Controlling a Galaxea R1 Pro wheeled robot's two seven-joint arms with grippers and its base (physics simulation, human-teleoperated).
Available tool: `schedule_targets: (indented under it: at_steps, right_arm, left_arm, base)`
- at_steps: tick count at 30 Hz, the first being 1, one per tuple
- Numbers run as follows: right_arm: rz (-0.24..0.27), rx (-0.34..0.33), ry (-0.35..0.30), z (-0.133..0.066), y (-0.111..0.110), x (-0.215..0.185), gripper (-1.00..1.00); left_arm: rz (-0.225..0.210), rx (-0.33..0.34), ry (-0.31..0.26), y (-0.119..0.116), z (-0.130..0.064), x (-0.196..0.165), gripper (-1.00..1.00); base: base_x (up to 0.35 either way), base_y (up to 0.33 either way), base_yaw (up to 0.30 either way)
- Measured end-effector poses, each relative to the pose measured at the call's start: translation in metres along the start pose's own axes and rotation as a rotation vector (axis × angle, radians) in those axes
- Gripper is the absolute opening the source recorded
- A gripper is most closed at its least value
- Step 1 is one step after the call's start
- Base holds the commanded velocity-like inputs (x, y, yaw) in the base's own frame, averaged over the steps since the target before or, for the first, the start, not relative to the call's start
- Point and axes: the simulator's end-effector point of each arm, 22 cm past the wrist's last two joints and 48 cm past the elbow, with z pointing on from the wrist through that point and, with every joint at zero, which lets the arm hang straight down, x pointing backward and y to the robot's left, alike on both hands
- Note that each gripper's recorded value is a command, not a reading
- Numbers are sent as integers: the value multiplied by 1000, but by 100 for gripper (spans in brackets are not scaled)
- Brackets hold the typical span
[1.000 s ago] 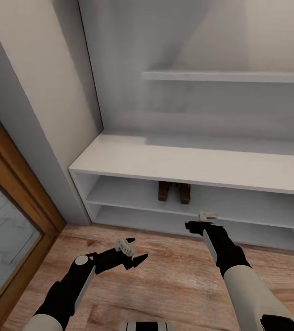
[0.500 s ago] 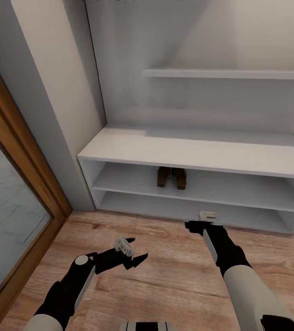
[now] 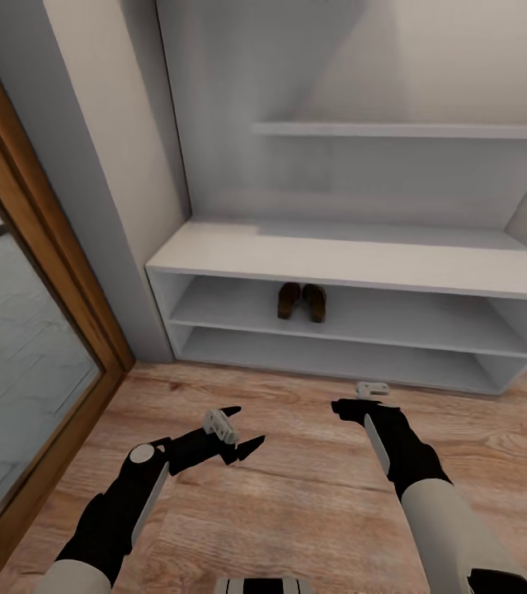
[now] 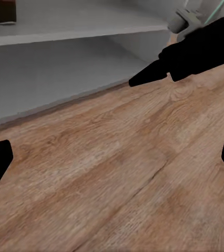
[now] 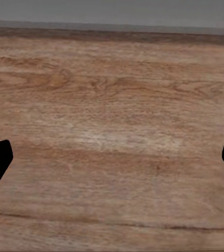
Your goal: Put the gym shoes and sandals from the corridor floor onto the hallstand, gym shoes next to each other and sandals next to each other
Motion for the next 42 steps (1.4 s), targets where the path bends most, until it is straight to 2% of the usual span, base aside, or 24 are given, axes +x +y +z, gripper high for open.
schedule_targets:
  at_steps: [42]
  right_arm:
    - [5,2,-21,-9,-2,-11,100]
  left_arm:
    - [10,-16,-16,3,-6,-11,100]
  base:
    - [-1,0,-273]
